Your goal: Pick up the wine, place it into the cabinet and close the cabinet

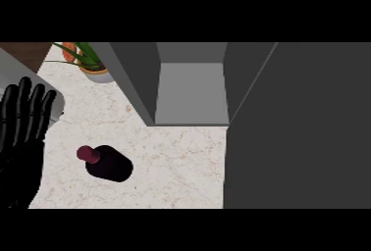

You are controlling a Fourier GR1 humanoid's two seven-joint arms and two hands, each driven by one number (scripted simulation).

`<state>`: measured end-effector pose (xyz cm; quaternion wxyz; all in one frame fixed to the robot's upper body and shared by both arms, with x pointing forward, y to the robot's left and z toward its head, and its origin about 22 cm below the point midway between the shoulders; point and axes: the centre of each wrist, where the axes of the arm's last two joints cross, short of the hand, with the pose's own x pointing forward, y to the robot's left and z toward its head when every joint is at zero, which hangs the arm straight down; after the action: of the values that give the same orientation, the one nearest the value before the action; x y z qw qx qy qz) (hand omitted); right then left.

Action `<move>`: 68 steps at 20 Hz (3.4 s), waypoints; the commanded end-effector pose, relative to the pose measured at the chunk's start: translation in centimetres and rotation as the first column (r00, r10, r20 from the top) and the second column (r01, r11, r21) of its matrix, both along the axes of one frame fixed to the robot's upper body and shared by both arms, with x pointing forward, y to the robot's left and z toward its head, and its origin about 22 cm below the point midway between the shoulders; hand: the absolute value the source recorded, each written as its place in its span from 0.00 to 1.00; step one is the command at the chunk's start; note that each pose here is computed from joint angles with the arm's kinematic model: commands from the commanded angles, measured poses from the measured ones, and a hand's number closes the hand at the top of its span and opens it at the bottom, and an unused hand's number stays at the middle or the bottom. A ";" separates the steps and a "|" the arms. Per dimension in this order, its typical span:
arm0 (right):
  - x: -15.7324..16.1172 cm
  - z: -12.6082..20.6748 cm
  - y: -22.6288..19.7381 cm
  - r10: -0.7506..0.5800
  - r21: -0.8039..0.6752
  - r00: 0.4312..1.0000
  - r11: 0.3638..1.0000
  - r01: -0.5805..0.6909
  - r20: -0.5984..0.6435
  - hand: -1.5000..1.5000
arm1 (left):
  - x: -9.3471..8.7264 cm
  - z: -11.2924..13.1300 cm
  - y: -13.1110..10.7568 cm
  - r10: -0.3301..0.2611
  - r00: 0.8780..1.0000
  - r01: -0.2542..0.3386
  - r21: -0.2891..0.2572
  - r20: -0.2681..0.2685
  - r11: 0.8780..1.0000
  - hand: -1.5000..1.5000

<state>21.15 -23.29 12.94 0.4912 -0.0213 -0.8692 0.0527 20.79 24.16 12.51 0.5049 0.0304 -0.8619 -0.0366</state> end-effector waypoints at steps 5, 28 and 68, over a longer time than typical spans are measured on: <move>-2.5 -0.6 0.2 0.015 0.034 1.000 0.999 -0.014 -0.014 0.00 | 1.7 0.3 -4.9 -0.480 0.871 0.485 0.031 -0.102 0.874 0.00; -12.1 5.7 2.7 0.336 0.060 0.929 0.942 -0.330 -0.158 0.00 | -6.5 8.8 -8.1 -0.675 0.663 0.647 -0.206 -0.324 0.734 0.00; -13.3 7.9 2.5 0.325 0.062 0.933 0.946 -0.319 -0.154 0.00 | -2.2 11.1 -0.1 -0.413 0.838 0.407 -0.097 -0.357 0.908 0.00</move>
<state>11.99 -18.98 17.44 0.5810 0.1307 -0.7942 0.1207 18.96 22.30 23.25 0.6560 -0.1279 -0.7309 -0.1384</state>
